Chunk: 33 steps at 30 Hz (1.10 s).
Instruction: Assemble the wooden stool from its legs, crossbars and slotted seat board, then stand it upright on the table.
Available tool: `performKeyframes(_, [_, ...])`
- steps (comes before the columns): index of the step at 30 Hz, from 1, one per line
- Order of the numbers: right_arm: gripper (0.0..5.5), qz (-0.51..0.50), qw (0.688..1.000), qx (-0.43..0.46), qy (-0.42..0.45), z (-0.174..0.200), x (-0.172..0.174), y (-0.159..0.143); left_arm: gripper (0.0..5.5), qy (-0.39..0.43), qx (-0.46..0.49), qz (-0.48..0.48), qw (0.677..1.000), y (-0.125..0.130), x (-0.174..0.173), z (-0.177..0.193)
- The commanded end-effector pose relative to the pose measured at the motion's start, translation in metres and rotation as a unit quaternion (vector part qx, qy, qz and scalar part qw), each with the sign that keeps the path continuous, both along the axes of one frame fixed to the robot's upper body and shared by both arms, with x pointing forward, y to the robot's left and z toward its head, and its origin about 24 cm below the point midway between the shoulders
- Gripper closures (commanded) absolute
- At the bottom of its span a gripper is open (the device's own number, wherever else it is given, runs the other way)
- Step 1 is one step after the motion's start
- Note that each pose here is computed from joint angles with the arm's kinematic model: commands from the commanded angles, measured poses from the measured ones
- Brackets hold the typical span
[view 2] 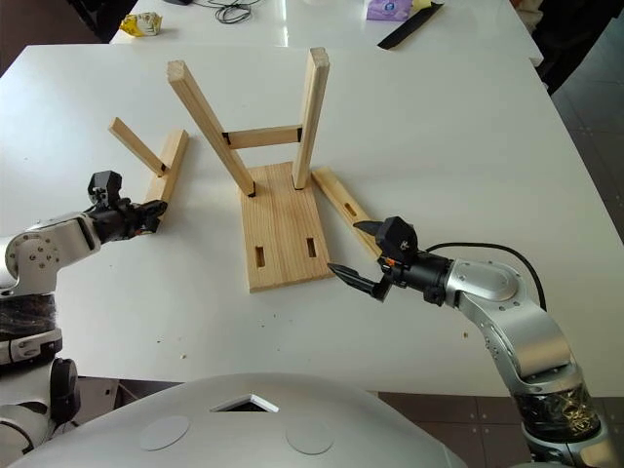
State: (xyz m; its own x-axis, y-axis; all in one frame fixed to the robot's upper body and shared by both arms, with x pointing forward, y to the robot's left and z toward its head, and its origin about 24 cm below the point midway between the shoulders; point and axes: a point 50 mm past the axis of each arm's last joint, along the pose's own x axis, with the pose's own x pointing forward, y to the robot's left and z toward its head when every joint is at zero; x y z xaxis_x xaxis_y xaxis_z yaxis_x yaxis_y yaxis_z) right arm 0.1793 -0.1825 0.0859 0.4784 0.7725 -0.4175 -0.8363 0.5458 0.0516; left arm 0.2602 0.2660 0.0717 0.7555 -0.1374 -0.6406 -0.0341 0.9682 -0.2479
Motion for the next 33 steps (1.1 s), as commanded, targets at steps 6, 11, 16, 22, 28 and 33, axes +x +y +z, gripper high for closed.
performKeyframes(6, [0.75, -0.004, 1.0, -0.019, -0.023, 0.009, 0.015, -0.012, 3.45, -0.173, -0.042, 0.017, 0.984, -0.002, 0.029, 0.055])
performKeyframes(11, [0.75, -0.019, 0.999, 0.013, -0.03, 0.026, 0.026, -0.023, 3.45, -0.309, -0.099, -0.01, 0.946, 0.001, 0.039, 0.111])
performKeyframes(16, [0.75, -0.037, 0.993, 0.105, -0.033, 0.058, 0.038, -0.034, 3.45, -0.415, -0.171, -0.115, 0.886, -0.01, 0.032, 0.17])
performKeyframes(22, [0.75, -0.036, 0.984, 0.161, -0.062, 0.093, 0.049, -0.042, 3.45, -0.452, -0.229, -0.263, 0.821, -0.048, 0.013, 0.209])
performKeyframes(28, [0.75, -0.016, 0.971, 0.22, -0.096, 0.134, 0.06, -0.048, 3.45, -0.436, -0.292, -0.406, 0.748, -0.082, -0.018, 0.214])
performKeyframes(33, [0.75, 0.04, 0.961, 0.259, -0.088, 0.162, 0.058, -0.045, 3.45, -0.395, -0.308, -0.496, 0.709, -0.1, -0.045, 0.199])
